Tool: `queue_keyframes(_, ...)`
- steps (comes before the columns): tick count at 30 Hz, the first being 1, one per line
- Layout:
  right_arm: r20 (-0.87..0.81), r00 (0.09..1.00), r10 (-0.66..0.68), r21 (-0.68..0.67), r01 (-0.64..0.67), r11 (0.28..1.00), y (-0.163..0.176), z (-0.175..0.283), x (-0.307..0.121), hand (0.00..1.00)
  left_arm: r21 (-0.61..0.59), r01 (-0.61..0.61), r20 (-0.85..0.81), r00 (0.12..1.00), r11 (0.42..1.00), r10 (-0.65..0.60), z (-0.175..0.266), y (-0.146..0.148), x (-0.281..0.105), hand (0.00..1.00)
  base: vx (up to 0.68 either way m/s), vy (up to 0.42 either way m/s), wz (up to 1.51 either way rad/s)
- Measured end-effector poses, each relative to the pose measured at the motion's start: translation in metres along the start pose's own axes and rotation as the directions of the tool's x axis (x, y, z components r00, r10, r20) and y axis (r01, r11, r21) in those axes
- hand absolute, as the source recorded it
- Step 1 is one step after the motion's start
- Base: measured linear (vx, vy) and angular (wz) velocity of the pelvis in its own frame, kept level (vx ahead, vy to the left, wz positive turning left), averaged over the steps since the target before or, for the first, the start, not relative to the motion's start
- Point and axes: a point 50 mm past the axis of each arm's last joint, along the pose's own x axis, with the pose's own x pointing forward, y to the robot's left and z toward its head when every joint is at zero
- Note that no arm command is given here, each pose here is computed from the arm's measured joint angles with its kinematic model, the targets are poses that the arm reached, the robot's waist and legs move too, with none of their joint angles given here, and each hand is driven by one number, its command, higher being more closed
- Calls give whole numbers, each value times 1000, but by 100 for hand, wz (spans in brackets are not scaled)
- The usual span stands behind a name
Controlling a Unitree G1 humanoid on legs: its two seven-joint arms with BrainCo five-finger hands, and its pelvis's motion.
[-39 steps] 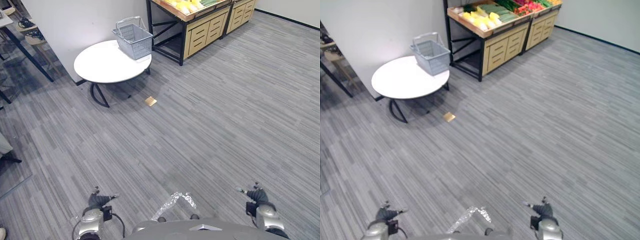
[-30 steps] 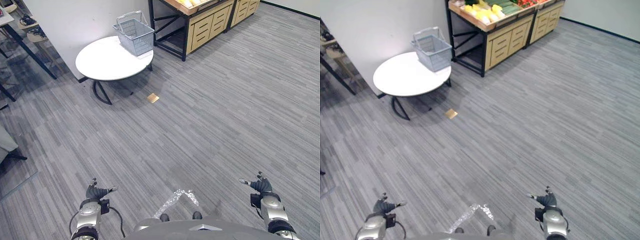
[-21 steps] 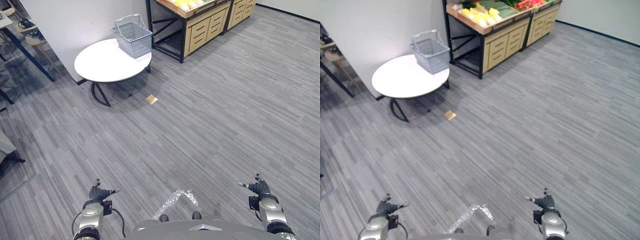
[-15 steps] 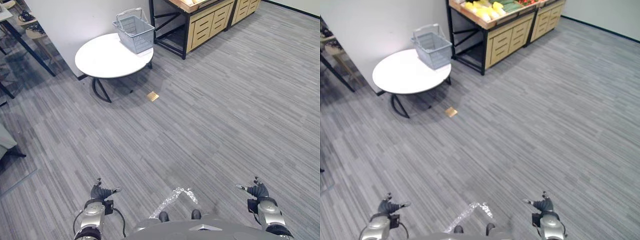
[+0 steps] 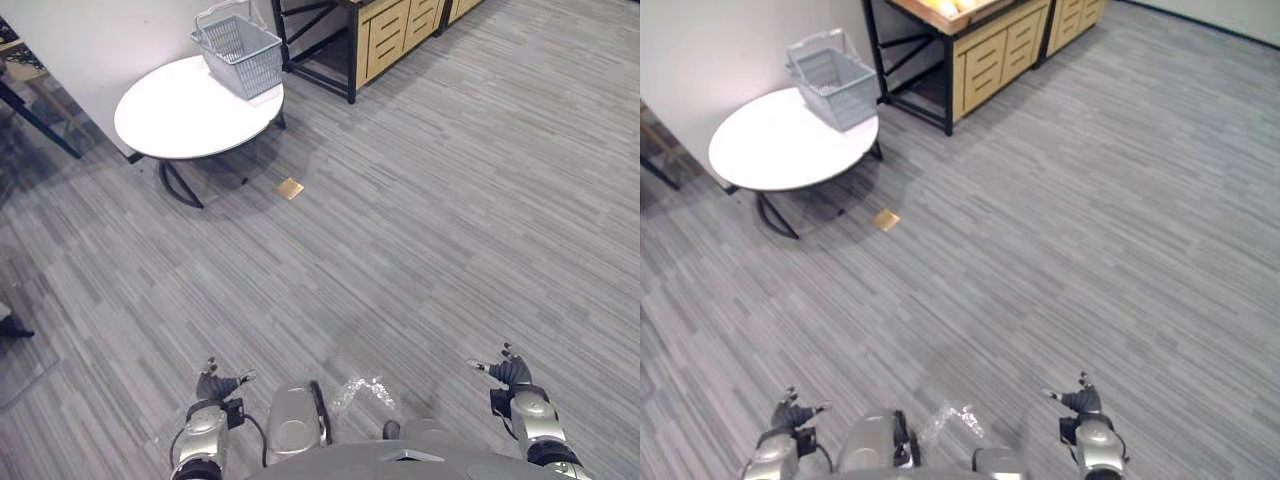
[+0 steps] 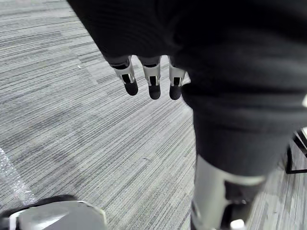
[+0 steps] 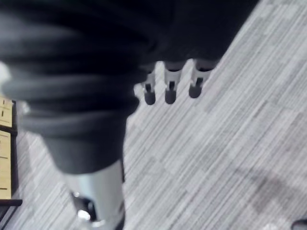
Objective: Pick vegetable in the basket
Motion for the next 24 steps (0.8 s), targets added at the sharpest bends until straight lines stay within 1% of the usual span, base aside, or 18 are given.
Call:
queue_keyframes(5,48,995,91,-45,-89,995,27,14,-1,0,0,-13,33,999,1000,13,3,6,-2,0,551,307,-1)
queue_keyframes(9,126,982,143,-73,-135,988,43,25,-7,0,24,-31,11,999,999,30,-13,17,-10,0,542,205,13)
queue_keyframes(12,200,970,141,-90,-125,988,42,38,-12,0,54,-21,41,999,998,19,-6,18,-9,0,454,46,64)
queue_keyframes(14,296,948,118,-114,-87,990,36,60,-15,0,51,-21,81,997,998,17,7,17,-6,0,572,-94,96)
queue_keyframes(17,389,918,76,-143,-22,990,20,85,-16,0,57,-4,128,992,998,-3,23,11,-1,0,558,-241,98)
queue_keyframes(18,402,913,66,-143,-9,990,16,89,-16,0,58,-1,137,991,998,-7,26,10,-1,0,550,-329,93)
queue_keyframes(20,482,876,13,-120,51,991,5,115,-18,0,62,-9,164,986,998,-2,32,13,1,0,598,-389,84)
queue_keyframes(21,506,862,4,-130,72,989,1,122,-19,0,63,-8,160,987,998,-2,30,13,1,0,627,-420,68)
queue_keyframes(23,582,812,-51,-149,168,974,-17,150,-21,0,55,46,140,989,997,-53,24,-5,-2,0,685,-475,57)
queue_keyframes(24,635,769,-70,-144,208,967,-20,172,-25,0,50,58,134,989,997,-64,19,-9,-4,0,629,-463,48)
